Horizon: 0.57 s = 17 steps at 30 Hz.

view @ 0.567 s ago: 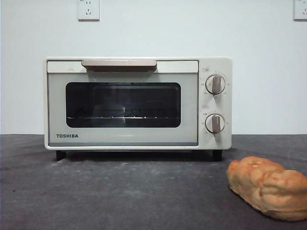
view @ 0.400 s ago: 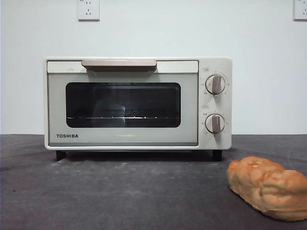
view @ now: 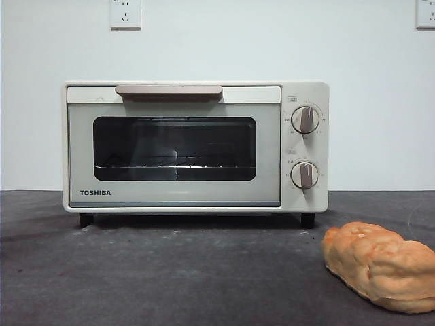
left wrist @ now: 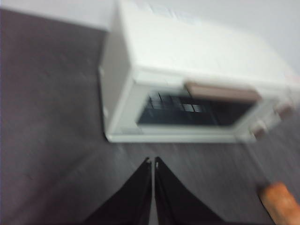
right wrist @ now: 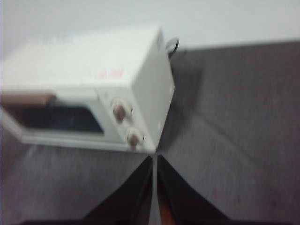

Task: The left arm flap open the oven, the right arm pick bread and place it into oven, the left arm flap close the oven

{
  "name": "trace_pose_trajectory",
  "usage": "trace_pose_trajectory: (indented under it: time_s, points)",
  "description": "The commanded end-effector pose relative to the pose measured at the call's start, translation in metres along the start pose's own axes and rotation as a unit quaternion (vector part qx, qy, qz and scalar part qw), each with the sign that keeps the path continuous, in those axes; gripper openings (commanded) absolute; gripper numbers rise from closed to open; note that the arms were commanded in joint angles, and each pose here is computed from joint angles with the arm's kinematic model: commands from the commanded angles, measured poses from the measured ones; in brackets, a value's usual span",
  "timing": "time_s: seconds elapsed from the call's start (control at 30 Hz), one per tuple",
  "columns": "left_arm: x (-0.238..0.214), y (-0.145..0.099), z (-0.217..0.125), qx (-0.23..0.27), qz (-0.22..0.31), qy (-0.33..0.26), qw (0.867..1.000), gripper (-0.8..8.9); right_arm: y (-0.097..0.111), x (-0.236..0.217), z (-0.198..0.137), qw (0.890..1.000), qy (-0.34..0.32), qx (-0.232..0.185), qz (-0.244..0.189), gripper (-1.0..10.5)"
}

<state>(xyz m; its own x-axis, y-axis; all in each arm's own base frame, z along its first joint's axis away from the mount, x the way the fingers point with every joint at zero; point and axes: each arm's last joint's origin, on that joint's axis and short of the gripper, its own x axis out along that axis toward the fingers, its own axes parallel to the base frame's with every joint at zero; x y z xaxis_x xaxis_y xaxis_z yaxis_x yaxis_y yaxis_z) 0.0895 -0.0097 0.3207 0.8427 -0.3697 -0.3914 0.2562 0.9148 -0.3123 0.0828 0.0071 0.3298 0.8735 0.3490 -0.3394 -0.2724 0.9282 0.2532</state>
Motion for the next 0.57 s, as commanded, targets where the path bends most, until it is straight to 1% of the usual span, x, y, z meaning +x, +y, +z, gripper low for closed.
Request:
trace_pose_trajectory:
  time_s: [0.03,0.13,0.23,0.3,0.37,0.5,0.53,0.57]
  points:
    - [0.003,-0.002,0.010,0.038,-0.020,0.032,0.999,0.16,0.002,0.002,0.007,0.998,0.042,-0.029,0.023,0.1]
    - [0.006,-0.004,0.015,0.050,-0.040,0.059,0.996,0.16,0.005,0.007,0.006,0.993,0.098,-0.027,0.056,0.1]
    - [0.008,-0.006,0.017,0.056,-0.052,0.065,0.995,0.15,0.007,0.013,0.001,0.984,0.152,-0.029,0.093,0.1]
    - [0.008,-0.007,0.017,0.060,-0.057,0.067,0.994,0.16,0.008,0.015,-0.002,0.978,0.175,-0.031,0.104,0.1]
    - [0.008,-0.007,0.016,0.063,-0.059,0.068,0.994,0.16,0.009,0.018,-0.003,0.976,0.184,-0.036,0.110,0.1]
    - [0.008,-0.008,0.016,0.065,-0.060,0.068,0.994,0.16,0.010,0.018,-0.002,0.976,0.180,-0.040,0.114,0.3]
    - [0.008,-0.008,0.016,0.065,-0.060,0.068,0.994,0.16,0.010,0.018,-0.002,0.976,0.179,-0.040,0.114,0.7]
    - [0.008,-0.008,0.016,0.065,-0.060,0.068,0.994,0.16,0.010,0.018,-0.002,0.976,0.179,-0.039,0.114,1.5]
